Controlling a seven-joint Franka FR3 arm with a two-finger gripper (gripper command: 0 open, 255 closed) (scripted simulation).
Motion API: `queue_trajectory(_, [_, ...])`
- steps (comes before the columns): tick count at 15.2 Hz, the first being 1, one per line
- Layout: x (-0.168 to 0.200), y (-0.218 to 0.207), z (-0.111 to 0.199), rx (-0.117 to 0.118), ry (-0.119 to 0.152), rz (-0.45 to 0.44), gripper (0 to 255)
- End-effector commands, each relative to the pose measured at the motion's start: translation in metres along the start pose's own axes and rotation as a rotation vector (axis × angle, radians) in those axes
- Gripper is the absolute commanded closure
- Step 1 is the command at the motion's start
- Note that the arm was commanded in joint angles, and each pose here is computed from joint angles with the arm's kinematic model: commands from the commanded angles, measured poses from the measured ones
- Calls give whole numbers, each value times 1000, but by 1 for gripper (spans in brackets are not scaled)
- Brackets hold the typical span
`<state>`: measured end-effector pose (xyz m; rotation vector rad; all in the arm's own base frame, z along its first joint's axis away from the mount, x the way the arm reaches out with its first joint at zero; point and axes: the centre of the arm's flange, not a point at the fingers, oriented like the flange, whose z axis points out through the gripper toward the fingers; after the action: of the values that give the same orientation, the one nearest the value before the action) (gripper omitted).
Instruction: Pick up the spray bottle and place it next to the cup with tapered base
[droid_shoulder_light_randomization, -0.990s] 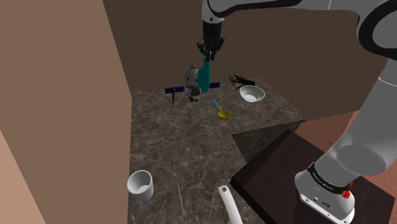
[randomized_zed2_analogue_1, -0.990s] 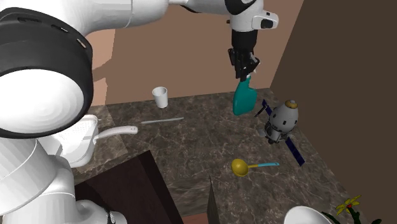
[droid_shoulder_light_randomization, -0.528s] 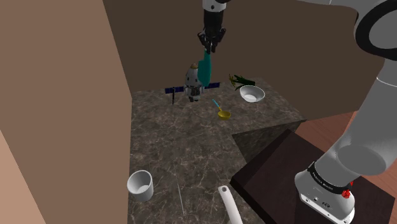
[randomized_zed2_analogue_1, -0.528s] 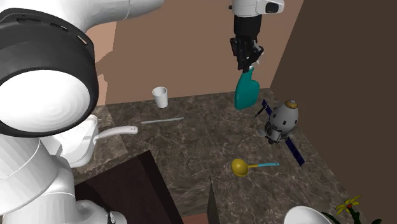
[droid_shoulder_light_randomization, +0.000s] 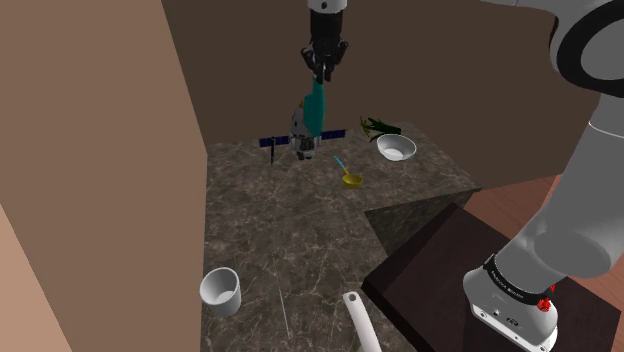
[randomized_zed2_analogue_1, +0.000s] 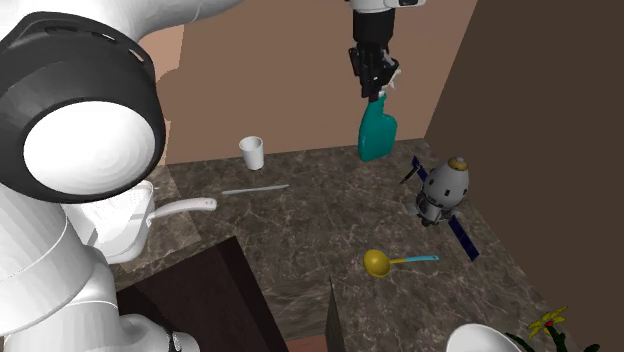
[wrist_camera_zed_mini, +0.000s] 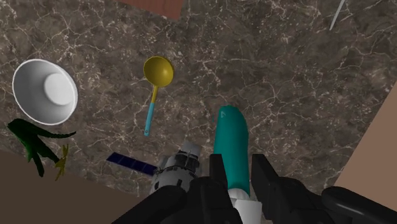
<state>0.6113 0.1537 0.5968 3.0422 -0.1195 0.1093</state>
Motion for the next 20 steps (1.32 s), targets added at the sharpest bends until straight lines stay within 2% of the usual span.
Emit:
queue_trajectory(1, [-12, -23, 4, 0, 0, 1, 255])
queue_trajectory(20, [-102, -253, 49, 0, 0, 1, 255])
